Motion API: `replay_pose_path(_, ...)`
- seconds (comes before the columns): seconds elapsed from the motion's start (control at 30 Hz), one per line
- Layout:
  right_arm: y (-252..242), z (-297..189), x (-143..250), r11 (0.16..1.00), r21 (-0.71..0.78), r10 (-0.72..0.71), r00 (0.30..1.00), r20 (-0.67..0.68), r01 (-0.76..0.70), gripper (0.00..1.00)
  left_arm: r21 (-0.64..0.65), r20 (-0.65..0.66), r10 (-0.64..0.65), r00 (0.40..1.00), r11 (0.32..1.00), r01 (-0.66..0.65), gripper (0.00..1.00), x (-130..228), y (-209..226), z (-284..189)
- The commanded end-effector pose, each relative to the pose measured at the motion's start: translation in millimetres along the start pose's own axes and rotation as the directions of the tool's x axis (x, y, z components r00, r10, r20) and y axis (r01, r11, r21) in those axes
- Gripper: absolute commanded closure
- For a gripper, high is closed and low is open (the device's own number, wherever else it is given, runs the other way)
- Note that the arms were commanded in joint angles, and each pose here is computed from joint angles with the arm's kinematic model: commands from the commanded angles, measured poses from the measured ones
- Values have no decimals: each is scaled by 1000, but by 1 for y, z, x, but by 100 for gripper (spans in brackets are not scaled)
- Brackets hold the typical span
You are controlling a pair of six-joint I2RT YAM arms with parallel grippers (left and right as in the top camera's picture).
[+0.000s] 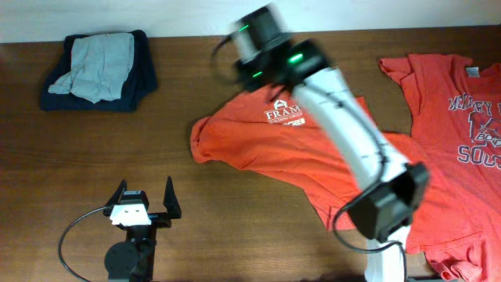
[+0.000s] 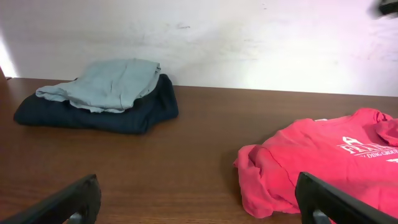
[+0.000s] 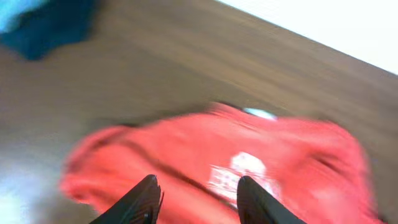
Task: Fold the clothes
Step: 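Drag the orange t-shirt left onto the open table with the right gripper, then release the shirt and move the right gripper back to the pile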
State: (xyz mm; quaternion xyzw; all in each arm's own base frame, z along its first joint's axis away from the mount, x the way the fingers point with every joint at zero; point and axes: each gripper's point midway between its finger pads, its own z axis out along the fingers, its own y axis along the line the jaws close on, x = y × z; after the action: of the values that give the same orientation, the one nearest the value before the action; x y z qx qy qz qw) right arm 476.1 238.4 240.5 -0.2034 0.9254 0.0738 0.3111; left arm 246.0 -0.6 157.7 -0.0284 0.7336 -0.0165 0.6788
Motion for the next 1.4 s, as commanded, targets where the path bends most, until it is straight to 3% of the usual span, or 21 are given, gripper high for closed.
replay_pose_path(0.0,-79,-16,14,976,144,167,985,-31,-161,55,2,0,16,1000,1000,-16,1,1,0,0)
replay_pose_path(0.2,-182,-36,70,895,232,416,900,-130,-381,49,2,0,16,1000,1000,-16,1,1,0,0)
replay_pose_path(0.33,-211,-43,92,851,179,520,839,-163,-493,49,2,0,16,1000,1000,-16,1,1,0,0)
replay_pose_path(0.5,-242,-48,114,808,234,582,793,-177,-541,49,2,0,16,1000,1000,-16,1,1,0,0)
replay_pose_path(0.67,-250,-48,121,838,228,539,819,-198,-496,47,2,0,16,1000,1000,-16,1,1,0,0)
replay_pose_path(0.77,-250,-42,126,860,220,505,833,-225,-461,55,2,0,16,1000,1000,-16,1,1,0,0)
replay_pose_path(0.9,-252,-19,140,884,205,464,838,-286,-420,56,2,0,16,1000,1000,-16,1,1,0,0)
replay_pose_path(1.07,-251,34,160,947,90,320,876,-361,-309,54,2,0,16,1000,1000,-16,1,1,0,0)
replay_pose_path(1.17,-249,53,162,966,23,248,898,-363,-257,48,2,0,16,1000,1000,-16,1,1,0,0)
replay_pose_path(1.37,-259,81,168,969,31,238,903,-357,-244,44,2,0,16,1000,1000,-16,1,1,0,0)
